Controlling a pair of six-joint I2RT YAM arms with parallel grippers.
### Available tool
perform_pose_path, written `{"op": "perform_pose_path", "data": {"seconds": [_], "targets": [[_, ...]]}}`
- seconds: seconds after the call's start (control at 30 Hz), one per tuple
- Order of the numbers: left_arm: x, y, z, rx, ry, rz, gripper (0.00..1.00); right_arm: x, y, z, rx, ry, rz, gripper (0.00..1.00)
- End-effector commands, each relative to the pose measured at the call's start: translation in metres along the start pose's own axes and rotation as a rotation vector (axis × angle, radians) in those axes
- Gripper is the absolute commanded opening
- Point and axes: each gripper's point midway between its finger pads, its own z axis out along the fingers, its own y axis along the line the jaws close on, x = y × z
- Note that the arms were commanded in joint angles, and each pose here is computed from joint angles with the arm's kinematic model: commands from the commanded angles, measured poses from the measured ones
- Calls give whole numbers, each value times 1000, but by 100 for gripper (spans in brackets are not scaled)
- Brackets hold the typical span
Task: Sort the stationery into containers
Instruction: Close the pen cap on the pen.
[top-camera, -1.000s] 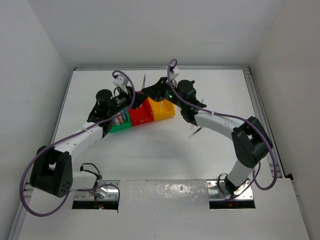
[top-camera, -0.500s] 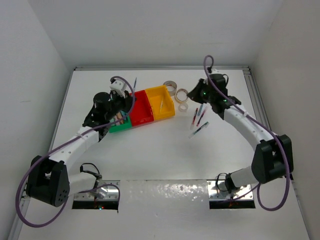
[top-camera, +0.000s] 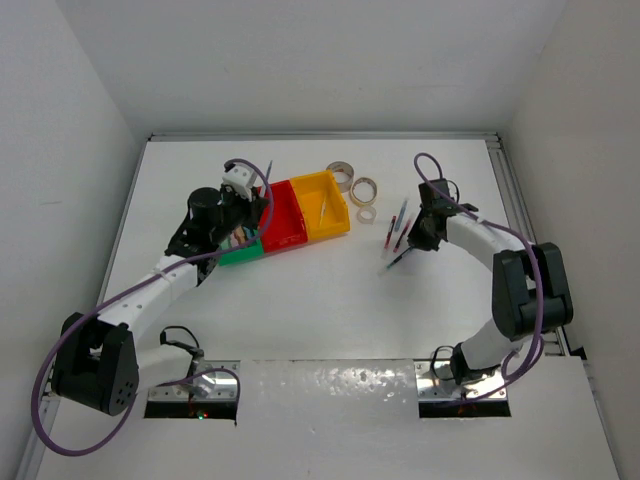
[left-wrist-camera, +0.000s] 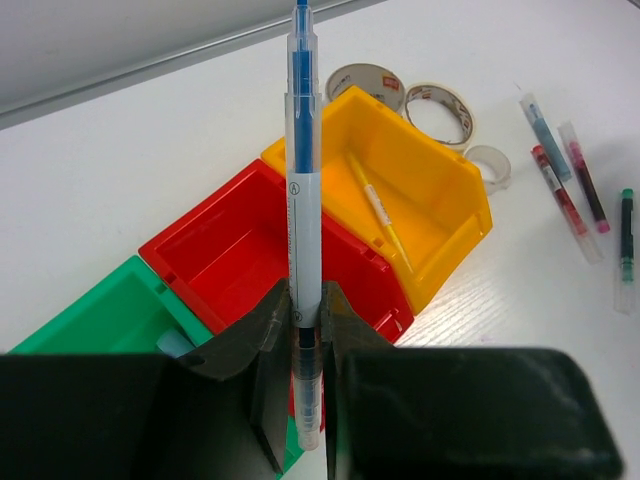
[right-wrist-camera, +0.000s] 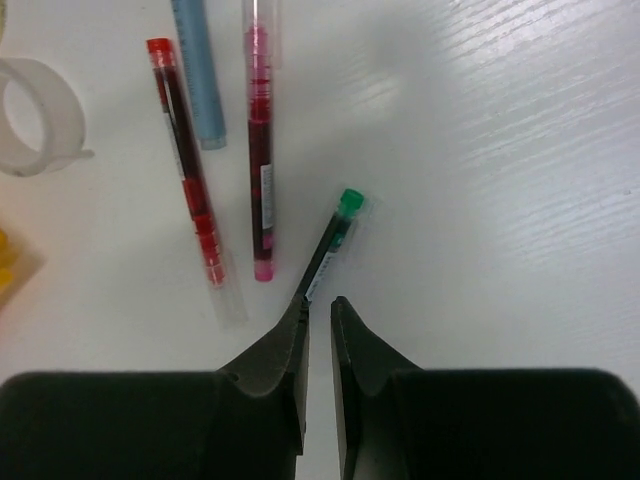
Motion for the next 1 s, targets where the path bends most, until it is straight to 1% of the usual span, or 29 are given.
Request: {"op": "perform_pose_path", "data": {"seconds": [0.0, 0.17, 0.2, 0.23, 0.3, 0.47, 0.73, 0.9, 0.97], "targets": [[-15, 6, -4, -21, -54, 22, 0, -12, 0, 8, 24, -22, 15, 14], [-16, 11, -4, -41, -57, 24, 0, -15, -8, 18, 58, -21, 29, 14], [-18, 12, -5, -44, -62, 23, 0, -15, -8, 20, 63, -17, 29, 15], [-17, 12, -5, -47, -61, 23, 0, -15, -9, 21, 67, -16, 26, 18], [-18, 13, -5, -50, -65, 22, 0, -16, -9, 23, 69, -19, 20, 19], [-17, 14, -5, -50, -64, 20, 0, -18, -9, 29, 77, -12, 1, 17], [-20, 16, -5, -58, -71, 28, 0, -23, -15, 34, 87, -13, 17, 17], [-20, 15, -6, -58, -74, 23, 0, -18, -17, 35, 88, -7, 21, 12], [-19, 15, -6, -58, -71, 21, 0, -15, -19, 36, 92, 1, 23, 12]]}}
